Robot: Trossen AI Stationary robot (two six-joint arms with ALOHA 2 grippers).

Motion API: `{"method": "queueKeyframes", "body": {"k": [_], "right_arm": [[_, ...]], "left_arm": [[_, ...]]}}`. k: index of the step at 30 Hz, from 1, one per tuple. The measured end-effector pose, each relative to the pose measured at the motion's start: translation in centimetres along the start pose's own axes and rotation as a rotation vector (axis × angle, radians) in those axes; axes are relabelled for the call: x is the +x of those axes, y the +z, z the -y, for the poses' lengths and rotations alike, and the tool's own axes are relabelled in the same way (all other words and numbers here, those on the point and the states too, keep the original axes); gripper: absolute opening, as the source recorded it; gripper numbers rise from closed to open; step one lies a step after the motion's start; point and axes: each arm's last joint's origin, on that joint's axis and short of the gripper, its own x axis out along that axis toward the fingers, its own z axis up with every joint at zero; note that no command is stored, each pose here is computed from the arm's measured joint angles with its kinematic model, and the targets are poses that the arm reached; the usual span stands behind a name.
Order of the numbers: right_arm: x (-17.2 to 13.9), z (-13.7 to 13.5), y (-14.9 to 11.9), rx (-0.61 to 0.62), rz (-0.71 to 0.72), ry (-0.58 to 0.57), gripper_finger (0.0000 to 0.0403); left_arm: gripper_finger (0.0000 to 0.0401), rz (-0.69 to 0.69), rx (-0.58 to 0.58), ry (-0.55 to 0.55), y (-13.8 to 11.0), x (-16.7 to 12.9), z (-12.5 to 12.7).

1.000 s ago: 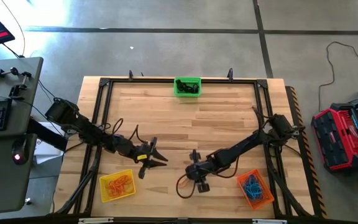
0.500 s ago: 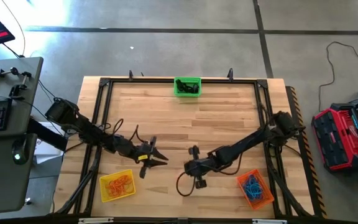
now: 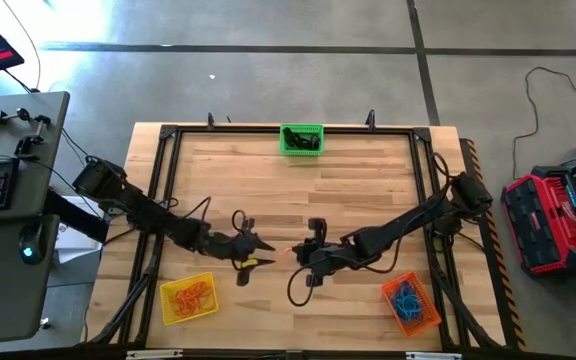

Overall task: Sort rubber bands into baskets
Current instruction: Put the orange rubber band into the yellow bin

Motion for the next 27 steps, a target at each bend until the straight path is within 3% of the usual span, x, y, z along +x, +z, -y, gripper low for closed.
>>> {"method": "queueKeyframes", "body": {"k": [6, 13, 27], "right_arm": [[0.0, 0.0, 0.0, -0.011, 0.001, -0.005, 0.0], [0.0, 0.0, 0.3, -0.002, 0.031, -0.022, 0.0], [0.0, 0.0, 0.8, 0.024, 0.077, -0.034, 0.0]], "left_arm": [[0.0184, -0.081, 0.047, 0.089, -0.3, 0.2, 0.0], [0.0208, -0.094, 0.06, 0.056, 0.3, 0.3, 0.9], [0.0203, -0.107, 0.048, 0.101, 0.2, 0.2, 0.9]]}}
